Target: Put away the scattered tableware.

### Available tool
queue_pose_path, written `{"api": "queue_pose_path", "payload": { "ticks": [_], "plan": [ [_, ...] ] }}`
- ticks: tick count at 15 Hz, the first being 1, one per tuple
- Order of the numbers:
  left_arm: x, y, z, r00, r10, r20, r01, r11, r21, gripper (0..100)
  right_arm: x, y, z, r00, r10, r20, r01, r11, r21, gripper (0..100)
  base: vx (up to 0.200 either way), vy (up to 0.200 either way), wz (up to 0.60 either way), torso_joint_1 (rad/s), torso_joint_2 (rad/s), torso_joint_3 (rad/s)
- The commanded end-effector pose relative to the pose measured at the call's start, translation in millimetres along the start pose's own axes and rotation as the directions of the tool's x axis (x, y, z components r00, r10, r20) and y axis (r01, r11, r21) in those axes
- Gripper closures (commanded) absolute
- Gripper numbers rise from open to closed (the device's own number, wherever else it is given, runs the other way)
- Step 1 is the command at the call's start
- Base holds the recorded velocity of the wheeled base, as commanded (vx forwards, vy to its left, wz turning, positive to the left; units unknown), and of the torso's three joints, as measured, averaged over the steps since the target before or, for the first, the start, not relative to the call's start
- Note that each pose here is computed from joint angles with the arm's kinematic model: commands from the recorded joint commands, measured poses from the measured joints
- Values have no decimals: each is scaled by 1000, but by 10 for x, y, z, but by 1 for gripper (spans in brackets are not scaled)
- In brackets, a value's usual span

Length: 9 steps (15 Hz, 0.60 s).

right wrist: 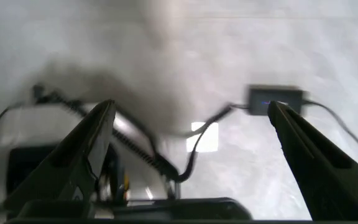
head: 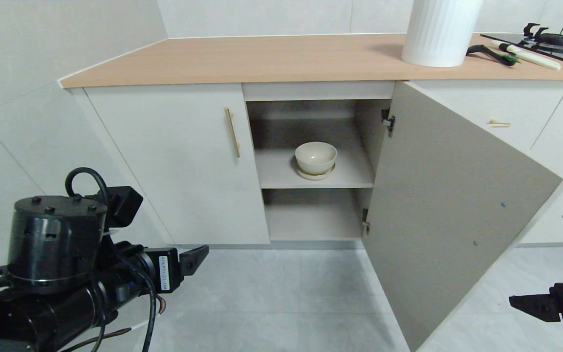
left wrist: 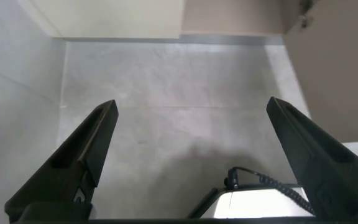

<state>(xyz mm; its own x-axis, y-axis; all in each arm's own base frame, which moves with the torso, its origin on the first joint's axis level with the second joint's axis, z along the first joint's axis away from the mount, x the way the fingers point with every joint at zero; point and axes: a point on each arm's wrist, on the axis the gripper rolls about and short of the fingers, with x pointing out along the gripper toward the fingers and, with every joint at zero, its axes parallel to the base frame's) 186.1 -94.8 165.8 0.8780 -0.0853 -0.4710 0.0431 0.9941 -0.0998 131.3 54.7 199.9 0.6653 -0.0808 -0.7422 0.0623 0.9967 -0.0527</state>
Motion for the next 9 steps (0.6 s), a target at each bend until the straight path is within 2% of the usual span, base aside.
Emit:
{"api": "queue_pose_path", "payload": {
  "ticks": [1, 4, 7, 9],
  "plan": [
    [-4, 0, 5, 1000, 0, 3, 0, 1000, -2, 0, 86, -95, 85, 997, -79, -12, 79, 996, 50, 0, 0, 0, 0, 0, 0, 0],
    [-3, 1, 0, 1000, -1, 1, 1, 1000, -2, 0, 149, -239, 182, 986, -168, -18, 169, 979, 115, 0, 0, 0, 0, 0, 0, 0],
    [-21, 5, 11, 1000, -4, 9, 4, 1000, -5, 0, 300, -337, 390, 973, -215, 79, 191, 953, 236, 0, 0, 0, 0, 0, 0, 0],
    [-29, 2, 30, 1000, -6, 19, 6, 1000, -10, 0, 472, -413, 491, 961, -252, 110, 210, 930, 301, 0, 0, 0, 0, 0, 0, 0]
  ]
}}
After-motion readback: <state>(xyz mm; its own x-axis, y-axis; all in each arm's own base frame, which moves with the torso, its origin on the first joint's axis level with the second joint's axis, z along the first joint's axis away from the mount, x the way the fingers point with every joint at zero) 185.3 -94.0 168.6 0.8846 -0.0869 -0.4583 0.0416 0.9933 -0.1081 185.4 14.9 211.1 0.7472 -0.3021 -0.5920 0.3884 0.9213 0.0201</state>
